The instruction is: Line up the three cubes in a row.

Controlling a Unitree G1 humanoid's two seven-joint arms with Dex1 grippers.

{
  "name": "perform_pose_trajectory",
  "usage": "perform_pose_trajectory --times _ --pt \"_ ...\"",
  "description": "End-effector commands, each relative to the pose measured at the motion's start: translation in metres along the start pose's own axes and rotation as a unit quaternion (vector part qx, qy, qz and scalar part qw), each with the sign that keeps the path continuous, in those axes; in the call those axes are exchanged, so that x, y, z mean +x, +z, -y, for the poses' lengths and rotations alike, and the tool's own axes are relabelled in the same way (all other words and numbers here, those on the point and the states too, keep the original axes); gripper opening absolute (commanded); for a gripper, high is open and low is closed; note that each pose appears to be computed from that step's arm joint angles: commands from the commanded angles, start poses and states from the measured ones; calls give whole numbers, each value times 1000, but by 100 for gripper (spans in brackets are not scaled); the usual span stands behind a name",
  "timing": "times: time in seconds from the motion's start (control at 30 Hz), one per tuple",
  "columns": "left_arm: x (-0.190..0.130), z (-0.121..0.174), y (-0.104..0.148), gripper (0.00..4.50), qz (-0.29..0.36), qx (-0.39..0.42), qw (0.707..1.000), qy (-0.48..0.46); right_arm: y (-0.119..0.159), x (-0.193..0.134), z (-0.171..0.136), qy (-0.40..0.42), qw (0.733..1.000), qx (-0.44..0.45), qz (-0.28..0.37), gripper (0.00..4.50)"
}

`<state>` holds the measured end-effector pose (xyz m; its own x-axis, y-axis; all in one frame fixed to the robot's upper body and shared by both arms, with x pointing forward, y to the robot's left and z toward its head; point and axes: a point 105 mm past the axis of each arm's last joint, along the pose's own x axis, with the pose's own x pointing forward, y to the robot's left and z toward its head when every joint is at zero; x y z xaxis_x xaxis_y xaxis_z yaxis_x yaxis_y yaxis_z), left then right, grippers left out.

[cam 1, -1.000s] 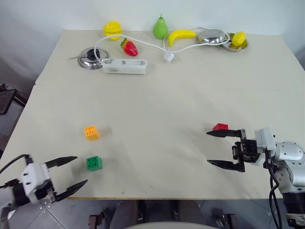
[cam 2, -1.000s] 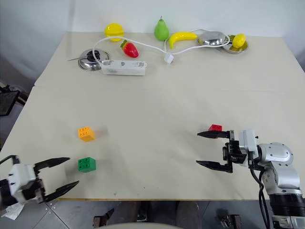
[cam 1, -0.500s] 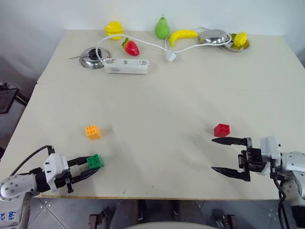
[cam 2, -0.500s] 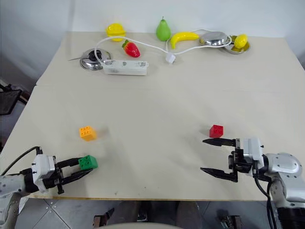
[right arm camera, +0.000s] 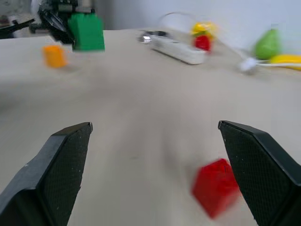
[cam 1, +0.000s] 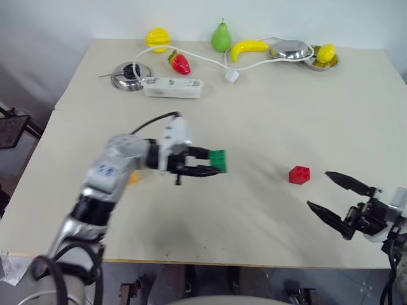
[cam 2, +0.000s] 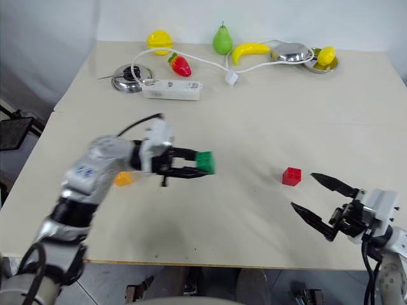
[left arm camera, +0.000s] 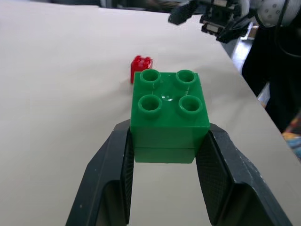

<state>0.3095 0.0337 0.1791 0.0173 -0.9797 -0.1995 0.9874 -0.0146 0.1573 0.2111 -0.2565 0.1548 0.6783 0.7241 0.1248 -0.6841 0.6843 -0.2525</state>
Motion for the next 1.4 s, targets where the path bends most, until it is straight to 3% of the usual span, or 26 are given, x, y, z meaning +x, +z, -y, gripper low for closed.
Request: perform_pose_trajectory --times 0.03,0.2,0.37,0.73,0.8,0.87,0.97,1.07,1.27,1.4 --pt "35 -13 -8 148 -44 14 999 -3 19 -12 6 -49 998 -32 20 450" --pt "74 -34 -30 148 -82 20 996 39 17 -24 -1 -83 996 -27 14 450" --pt "93 -33 -42 148 -90 24 995 20 12 -32 -9 -98 995 -13 2 450" --pt "77 -37 -53 148 -107 28 994 10 -6 -49 -12 -89 995 18 -42 450" --pt "78 -39 -48 224 -93 30 995 19 -7 -48 -10 -87 995 19 -41 450" --pt "80 -39 -39 261 -71 28 997 14 -7 -45 -9 -81 996 20 -39 450" --pt "77 -36 -29 351 -49 34 998 -5 -7 -40 -8 -70 997 23 -36 450" --pt "63 -36 -17 448 -33 64 997 -10 -6 -32 -9 -52 998 29 -30 450" --pt "-8 -31 9 448 3 131 991 12 0 5 -8 11 999 32 -4 450" --pt "-73 -19 27 448 54 150 983 86 5 30 -14 79 996 26 16 450"
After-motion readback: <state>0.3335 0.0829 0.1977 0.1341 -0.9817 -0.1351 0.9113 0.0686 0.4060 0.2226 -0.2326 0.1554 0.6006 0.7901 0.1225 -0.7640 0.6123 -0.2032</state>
